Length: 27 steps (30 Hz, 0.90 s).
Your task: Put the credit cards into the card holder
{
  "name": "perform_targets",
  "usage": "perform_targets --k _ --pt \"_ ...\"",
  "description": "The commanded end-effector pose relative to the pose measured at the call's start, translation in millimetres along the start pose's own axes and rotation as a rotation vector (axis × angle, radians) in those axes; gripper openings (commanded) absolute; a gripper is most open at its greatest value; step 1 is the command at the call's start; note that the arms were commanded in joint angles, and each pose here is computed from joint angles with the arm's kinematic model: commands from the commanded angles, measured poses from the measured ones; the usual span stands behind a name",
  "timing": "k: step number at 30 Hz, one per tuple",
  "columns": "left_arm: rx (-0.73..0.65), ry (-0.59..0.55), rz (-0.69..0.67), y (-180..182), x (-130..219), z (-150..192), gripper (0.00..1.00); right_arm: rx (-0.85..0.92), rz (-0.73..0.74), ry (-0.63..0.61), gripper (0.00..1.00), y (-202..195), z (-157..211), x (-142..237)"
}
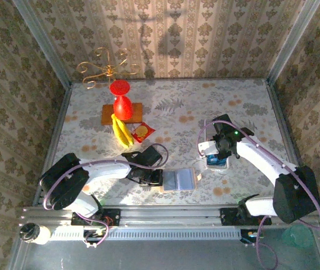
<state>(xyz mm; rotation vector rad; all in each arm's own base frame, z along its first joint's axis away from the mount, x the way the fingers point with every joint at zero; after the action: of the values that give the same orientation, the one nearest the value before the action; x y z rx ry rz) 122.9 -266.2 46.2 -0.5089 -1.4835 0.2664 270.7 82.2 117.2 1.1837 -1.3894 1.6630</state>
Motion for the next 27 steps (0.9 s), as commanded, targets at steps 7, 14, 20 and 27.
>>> perform_targets --k 7,14,20,27 --pt "0.001 0.013 -0.027 4.6 -1.8 3.6 0.07 -0.010 0.021 0.017 0.20 -2.4 1.4 8.5" --pt "-0.005 0.002 -0.025 5.1 2.9 2.5 0.11 -0.047 0.046 0.012 0.06 -0.9 1.5 26.8" --pt "-0.018 -0.017 0.001 -0.3 12.9 -0.7 0.16 -0.093 -0.024 -0.064 0.00 26.3 -13.6 52.7" --pt "-0.026 -0.059 0.029 -5.7 32.5 -5.0 0.32 -0.229 -0.064 -0.152 0.00 42.7 -29.9 79.2"
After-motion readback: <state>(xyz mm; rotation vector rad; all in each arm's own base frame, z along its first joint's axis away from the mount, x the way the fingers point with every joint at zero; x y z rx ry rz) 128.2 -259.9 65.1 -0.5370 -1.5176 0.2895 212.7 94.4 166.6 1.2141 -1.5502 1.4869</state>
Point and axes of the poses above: each hand's point on the last joint's axis, 136 mm out from that joint toward the fingers, its own x axis back along the fingers, its own y axis along the line the jaws close on, z = x × y, the point moved 3 cm from there along x, back along the fingers, and after that the axes turned 3 degrees about x, right-handed, at the moved point
